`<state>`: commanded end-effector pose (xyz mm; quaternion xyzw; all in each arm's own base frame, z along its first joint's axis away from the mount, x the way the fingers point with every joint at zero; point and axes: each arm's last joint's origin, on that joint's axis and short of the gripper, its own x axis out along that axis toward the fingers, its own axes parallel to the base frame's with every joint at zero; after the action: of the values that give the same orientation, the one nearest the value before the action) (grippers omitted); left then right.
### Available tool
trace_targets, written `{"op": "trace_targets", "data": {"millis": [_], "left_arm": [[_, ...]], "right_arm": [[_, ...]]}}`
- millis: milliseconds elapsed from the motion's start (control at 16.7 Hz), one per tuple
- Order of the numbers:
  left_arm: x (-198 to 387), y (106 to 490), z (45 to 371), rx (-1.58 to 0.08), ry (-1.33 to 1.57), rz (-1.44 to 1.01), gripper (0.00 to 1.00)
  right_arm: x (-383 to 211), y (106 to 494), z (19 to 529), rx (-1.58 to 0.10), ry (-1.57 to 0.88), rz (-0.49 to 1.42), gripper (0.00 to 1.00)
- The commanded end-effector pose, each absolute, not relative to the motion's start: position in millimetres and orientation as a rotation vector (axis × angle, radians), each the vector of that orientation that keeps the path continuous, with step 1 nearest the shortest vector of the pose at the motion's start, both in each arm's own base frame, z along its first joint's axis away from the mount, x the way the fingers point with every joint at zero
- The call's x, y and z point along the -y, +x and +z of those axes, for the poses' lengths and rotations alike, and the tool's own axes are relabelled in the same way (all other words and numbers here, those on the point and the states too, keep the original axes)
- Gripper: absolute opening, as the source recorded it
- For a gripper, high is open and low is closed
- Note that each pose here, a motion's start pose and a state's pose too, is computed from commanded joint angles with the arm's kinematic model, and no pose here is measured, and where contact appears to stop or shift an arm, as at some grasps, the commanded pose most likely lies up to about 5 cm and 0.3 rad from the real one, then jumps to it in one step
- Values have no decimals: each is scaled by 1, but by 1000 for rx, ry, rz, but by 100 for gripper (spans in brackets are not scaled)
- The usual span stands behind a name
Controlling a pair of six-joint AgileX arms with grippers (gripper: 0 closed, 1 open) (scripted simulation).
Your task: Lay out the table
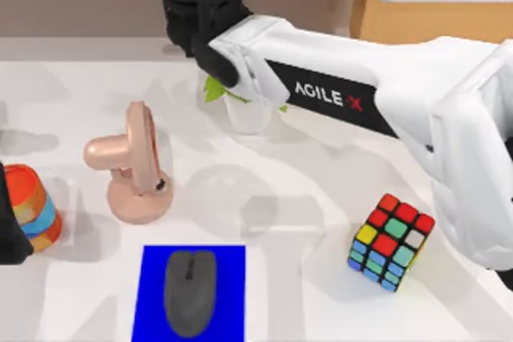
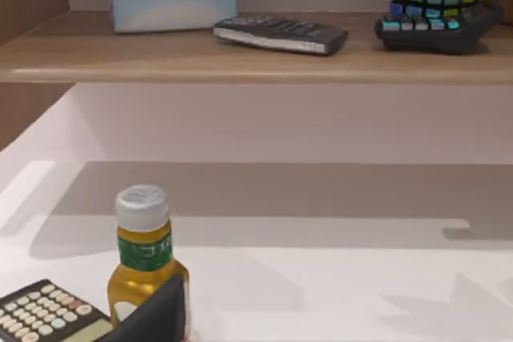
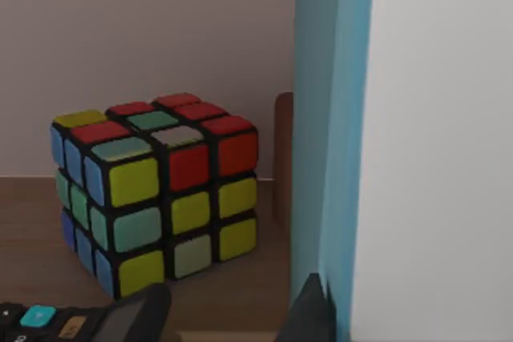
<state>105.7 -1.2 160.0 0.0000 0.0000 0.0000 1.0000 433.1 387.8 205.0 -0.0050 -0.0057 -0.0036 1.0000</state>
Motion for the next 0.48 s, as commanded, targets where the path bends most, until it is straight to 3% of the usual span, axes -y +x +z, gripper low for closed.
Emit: {"op": "trace_targets", "data": {"millis": [180, 480], "left_arm": [[1, 106, 160, 0, 0, 0, 100], [1, 106, 160, 0, 0, 0, 100]], "right_arm": [[-388, 433, 205, 11, -10, -7, 2], [-388, 433, 205, 11, -10, -7, 0]]}}
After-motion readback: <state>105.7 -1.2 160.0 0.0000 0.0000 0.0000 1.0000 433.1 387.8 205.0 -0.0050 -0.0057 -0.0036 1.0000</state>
